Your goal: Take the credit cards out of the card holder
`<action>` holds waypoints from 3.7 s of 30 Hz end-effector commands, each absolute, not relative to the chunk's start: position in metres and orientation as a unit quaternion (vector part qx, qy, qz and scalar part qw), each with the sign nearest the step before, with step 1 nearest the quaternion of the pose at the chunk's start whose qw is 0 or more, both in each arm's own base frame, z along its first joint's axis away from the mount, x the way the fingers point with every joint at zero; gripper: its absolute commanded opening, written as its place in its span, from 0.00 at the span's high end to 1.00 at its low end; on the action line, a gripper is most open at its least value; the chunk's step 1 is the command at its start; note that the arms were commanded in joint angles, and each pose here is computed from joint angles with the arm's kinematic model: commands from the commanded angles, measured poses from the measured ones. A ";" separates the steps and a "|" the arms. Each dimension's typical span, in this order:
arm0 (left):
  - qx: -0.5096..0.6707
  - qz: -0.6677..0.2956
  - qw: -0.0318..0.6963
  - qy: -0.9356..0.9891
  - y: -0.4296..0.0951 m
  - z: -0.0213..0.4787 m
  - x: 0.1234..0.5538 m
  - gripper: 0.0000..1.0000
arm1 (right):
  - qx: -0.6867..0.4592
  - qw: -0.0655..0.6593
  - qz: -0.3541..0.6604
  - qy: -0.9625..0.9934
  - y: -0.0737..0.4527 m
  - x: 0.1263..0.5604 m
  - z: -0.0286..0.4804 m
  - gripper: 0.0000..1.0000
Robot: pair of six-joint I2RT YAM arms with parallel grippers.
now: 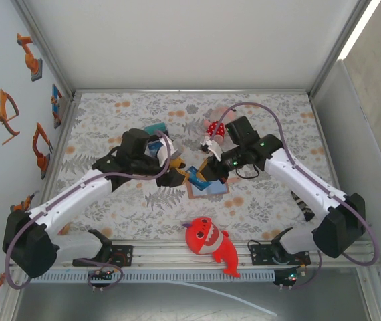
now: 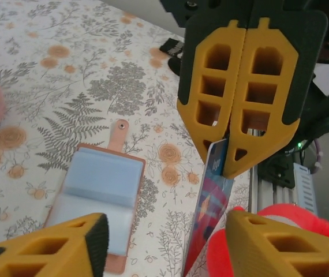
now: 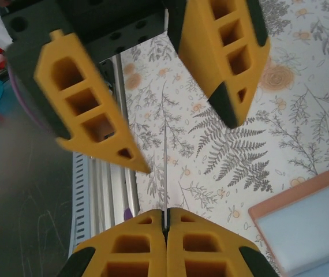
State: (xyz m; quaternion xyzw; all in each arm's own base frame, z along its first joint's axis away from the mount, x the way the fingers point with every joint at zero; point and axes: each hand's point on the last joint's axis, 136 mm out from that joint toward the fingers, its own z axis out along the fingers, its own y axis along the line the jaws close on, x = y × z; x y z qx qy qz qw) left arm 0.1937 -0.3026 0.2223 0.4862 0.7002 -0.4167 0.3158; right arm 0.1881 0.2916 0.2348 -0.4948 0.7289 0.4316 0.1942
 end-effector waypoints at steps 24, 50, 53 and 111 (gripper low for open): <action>0.390 -0.438 0.421 0.692 -0.288 0.242 0.210 1.00 | -0.388 0.360 0.412 0.742 0.275 0.231 0.260 0.56; 0.244 -0.572 0.467 0.629 -0.287 0.291 0.220 1.00 | -0.305 0.395 0.605 0.620 0.301 0.233 0.301 0.79; 0.239 -0.572 0.464 0.633 -0.287 0.290 0.221 0.97 | -0.311 0.399 0.608 0.613 0.300 0.229 0.306 0.99; 0.533 -0.435 0.250 0.681 -0.311 0.271 0.207 1.00 | -0.407 0.311 0.524 0.681 0.290 0.197 0.267 0.87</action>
